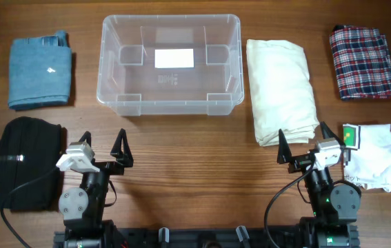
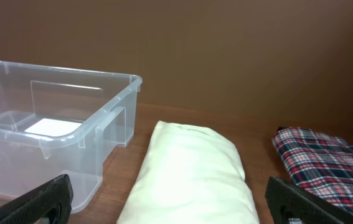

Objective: Pack container
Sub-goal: 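Move the right gripper toward the cream cloth right of the box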

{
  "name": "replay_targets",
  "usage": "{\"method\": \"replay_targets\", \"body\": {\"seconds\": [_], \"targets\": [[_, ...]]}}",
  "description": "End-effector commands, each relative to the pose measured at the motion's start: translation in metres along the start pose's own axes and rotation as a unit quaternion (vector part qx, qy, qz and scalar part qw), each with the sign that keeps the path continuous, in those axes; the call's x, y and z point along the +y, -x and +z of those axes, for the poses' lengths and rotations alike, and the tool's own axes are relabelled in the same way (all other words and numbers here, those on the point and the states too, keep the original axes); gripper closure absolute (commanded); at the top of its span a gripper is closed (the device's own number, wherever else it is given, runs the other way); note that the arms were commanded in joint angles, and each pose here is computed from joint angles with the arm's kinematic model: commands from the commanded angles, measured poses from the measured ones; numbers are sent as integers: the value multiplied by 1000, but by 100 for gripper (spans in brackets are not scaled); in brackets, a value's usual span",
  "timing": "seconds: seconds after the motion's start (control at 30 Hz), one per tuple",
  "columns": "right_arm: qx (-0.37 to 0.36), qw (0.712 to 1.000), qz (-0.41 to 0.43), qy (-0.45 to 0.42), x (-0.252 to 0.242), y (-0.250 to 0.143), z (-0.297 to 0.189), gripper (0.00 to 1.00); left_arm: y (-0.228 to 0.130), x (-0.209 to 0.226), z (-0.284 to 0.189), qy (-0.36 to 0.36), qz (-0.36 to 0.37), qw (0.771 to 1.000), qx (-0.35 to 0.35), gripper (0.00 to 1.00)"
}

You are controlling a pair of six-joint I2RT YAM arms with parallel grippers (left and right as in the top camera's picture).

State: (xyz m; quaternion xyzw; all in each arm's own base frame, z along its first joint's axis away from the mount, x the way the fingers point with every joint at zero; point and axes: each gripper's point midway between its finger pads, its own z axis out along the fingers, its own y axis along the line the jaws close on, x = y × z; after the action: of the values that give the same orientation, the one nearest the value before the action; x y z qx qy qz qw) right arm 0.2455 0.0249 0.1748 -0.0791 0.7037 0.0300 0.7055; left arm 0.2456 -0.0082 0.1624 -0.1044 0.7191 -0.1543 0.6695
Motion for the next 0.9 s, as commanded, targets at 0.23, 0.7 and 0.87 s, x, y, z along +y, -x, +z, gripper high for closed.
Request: {"method": "replay_targets", "body": {"seconds": [0.23, 0.7, 0.87], "targets": [[-2, 1000, -4, -4, -1, 1, 0, 0, -2, 0, 0, 1, 0, 1000, 2, 0], [-14, 999, -3, -52, -18, 7, -1, 0, -2, 0, 0, 1, 0, 1000, 2, 0], [-111, 994, 3, 5, 1, 69, -9, 0, -2, 0, 0, 1, 0, 1000, 2, 0]]}}
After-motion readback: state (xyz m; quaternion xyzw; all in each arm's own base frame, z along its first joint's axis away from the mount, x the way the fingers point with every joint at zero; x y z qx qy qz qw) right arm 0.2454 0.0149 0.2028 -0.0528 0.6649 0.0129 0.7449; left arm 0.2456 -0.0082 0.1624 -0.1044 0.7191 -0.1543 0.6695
